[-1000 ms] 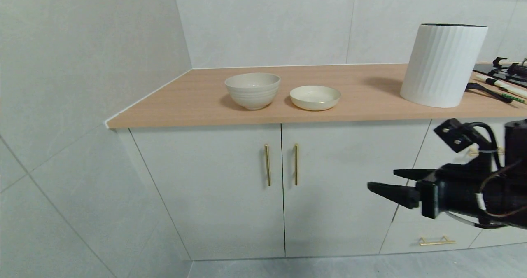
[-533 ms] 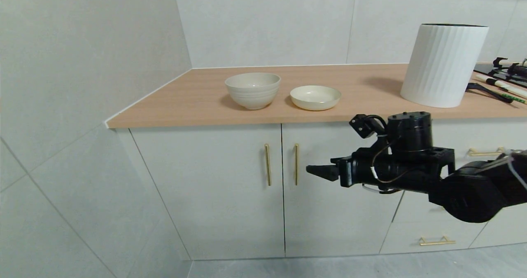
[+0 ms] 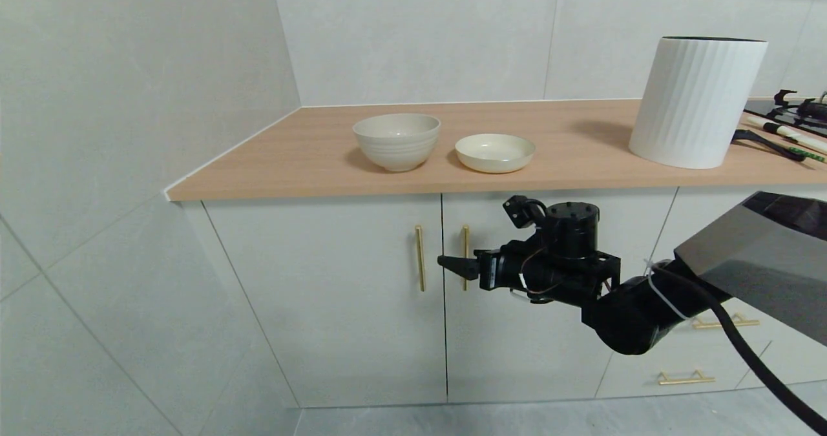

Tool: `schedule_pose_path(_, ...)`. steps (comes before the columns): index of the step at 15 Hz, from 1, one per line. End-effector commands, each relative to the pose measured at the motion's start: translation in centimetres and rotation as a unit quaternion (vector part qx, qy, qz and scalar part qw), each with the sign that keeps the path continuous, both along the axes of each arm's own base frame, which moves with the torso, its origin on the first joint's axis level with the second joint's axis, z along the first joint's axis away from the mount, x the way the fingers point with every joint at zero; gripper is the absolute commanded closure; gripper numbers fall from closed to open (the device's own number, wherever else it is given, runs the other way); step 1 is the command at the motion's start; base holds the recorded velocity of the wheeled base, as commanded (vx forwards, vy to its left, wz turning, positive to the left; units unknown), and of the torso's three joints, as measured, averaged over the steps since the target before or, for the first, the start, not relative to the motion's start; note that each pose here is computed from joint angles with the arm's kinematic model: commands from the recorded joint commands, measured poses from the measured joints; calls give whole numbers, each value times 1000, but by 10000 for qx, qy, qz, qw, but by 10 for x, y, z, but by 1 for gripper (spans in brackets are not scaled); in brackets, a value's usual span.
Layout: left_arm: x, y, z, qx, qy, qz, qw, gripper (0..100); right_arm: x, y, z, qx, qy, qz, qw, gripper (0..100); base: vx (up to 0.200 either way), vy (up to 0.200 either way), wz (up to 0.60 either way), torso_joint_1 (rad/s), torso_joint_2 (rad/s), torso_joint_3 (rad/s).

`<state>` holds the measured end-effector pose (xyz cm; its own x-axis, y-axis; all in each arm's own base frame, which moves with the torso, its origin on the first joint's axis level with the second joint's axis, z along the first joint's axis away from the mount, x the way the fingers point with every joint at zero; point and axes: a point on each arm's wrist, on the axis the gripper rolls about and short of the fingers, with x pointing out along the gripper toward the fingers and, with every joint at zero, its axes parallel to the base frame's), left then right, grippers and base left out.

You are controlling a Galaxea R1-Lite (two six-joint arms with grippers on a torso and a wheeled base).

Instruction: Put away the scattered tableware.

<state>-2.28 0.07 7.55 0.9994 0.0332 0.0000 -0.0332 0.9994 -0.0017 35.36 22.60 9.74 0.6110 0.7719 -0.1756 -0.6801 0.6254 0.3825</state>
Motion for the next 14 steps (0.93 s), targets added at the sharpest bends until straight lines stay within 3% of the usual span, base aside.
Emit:
schedule_pose_path(1, 0, 0, 0, -7, 7, 3, 10000, 0, 4, 3, -7, 64, 135, -15, 9999, 0, 0, 0, 0, 0, 0, 0)
schedule_pose_path(14, 0, 0, 0, -7, 7, 3, 10000, 0, 18, 11, -14, 355, 143, -93, 9992, 0, 0, 0, 0, 0, 0, 0)
